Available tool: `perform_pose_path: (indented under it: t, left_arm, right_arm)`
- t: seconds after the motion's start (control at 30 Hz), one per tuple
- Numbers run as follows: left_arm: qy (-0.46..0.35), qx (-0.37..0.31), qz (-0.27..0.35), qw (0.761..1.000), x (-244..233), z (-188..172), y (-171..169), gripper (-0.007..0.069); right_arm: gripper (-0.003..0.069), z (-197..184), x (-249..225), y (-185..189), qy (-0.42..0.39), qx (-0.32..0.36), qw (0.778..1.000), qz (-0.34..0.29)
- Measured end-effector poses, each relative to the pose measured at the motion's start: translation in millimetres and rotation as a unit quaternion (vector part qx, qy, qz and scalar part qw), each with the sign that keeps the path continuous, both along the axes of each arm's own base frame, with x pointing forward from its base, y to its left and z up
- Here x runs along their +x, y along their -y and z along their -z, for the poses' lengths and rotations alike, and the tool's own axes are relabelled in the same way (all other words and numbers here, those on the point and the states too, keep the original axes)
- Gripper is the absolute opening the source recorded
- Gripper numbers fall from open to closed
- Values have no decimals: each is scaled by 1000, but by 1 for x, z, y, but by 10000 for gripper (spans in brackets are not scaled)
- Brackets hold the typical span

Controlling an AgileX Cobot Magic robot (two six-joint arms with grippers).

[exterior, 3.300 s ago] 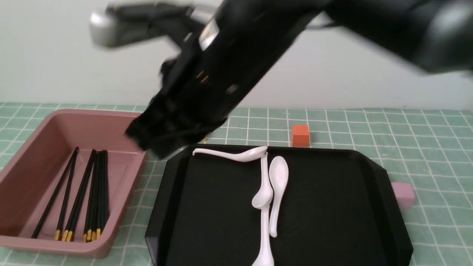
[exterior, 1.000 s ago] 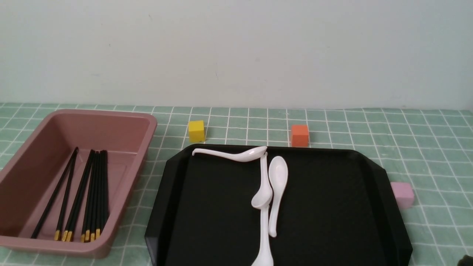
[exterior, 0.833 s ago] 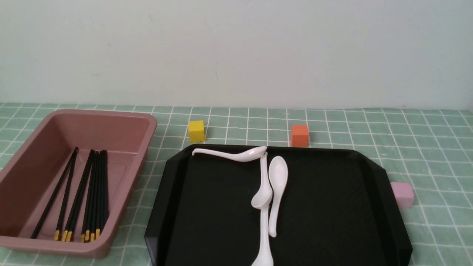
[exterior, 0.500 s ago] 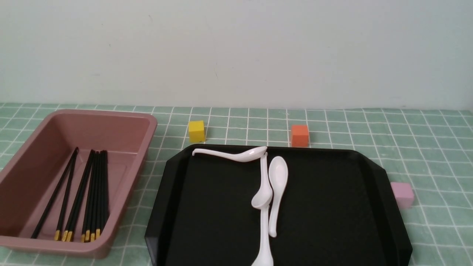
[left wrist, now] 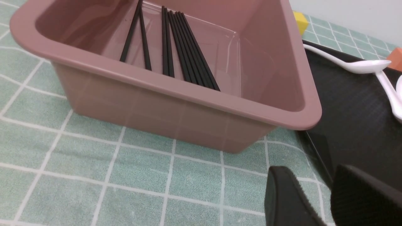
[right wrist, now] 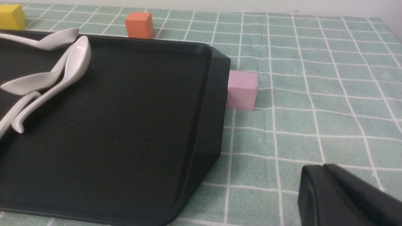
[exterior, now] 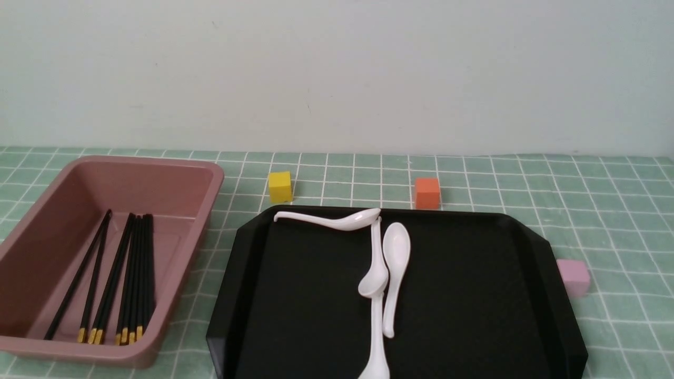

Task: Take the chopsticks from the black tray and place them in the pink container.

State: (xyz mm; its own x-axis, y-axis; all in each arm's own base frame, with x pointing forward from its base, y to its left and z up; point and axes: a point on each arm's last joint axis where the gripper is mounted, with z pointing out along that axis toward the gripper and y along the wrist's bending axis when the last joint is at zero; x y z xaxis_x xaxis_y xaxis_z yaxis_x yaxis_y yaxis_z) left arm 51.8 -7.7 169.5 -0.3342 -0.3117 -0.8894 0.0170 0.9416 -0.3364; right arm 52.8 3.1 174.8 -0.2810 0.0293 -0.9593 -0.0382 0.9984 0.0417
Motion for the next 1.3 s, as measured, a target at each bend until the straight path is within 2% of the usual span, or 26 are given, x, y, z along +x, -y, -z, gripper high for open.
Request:
perform_pose_path:
  t: [1.3]
  left_arm:
    - [0,1,0,1000,0,0,0,239]
  right_arm:
    - [78,0,0,0,-1,0,1000,0]
